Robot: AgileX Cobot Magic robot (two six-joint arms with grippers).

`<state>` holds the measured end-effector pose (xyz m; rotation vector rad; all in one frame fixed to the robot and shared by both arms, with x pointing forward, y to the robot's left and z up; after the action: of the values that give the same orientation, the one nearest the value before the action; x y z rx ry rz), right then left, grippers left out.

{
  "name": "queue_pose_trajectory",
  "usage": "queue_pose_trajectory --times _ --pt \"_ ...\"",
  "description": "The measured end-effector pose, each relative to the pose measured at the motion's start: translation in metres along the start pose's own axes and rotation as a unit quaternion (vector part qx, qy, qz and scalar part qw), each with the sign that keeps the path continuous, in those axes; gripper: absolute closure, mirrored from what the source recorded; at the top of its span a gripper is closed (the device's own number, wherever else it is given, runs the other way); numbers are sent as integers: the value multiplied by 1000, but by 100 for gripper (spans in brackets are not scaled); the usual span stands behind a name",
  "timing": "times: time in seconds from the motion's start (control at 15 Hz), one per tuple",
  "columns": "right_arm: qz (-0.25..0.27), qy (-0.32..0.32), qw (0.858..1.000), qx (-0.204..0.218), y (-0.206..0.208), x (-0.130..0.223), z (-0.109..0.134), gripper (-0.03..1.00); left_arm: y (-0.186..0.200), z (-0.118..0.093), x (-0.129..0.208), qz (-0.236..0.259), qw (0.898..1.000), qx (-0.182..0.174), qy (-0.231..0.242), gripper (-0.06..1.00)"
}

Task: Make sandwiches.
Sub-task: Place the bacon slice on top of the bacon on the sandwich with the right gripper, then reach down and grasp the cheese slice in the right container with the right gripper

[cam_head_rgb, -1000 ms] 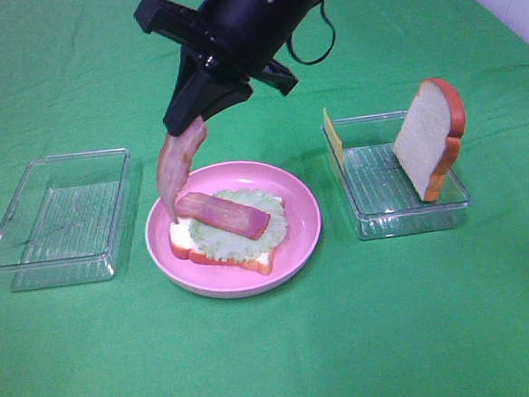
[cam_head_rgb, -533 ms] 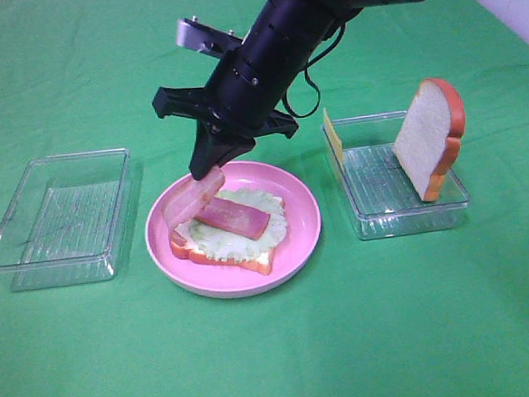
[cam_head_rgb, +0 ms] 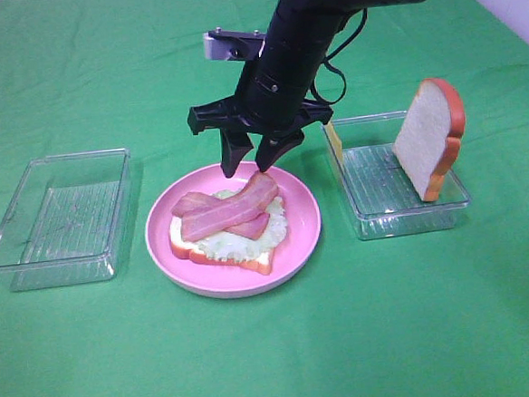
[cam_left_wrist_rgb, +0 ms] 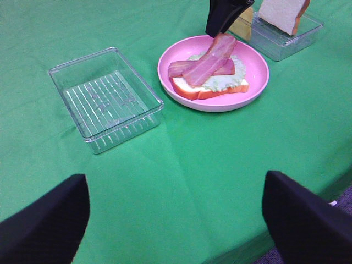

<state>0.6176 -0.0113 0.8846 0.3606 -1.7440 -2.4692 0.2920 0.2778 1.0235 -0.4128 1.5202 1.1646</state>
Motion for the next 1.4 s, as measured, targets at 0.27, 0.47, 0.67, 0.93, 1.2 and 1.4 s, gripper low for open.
queue_pose_trajectory --times 0.27,0.47,0.67,0.93,1.2,1.4 --pt "-22 26 999 40 19 -5 -9 22 0 0 0 0 1000 0 0 14" --pt "-34 40 994 101 51 -12 -18 21 0 0 0 0 1000 0 0 14" --pt "-37 41 987 149 72 -18 -29 22 0 0 0 0 1000 0 0 14" --pt "-23 -39 988 148 76 -30 -78 38 0 0 0 0 1000 0 0 14" --pt "-21 -61 990 125 54 -38 -90 40 0 0 0 0 1000 0 0 14" --pt "-20 -62 990 128 37 -42 -97 42 0 0 0 0 1000 0 0 14"
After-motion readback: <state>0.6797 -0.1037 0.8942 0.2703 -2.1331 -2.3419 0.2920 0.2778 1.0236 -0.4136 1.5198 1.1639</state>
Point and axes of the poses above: a point on each arm's last joint axis where the gripper is mounted, y pointing back along that axis away from the gripper, z along the wrist's bending axis when the last joint is at zero, x = y × z, the point moved 7 cm from there along -y, pointing out along that axis toward the gripper, and after that the axes turned 9 degrees about -y, right-handed, at the moved point
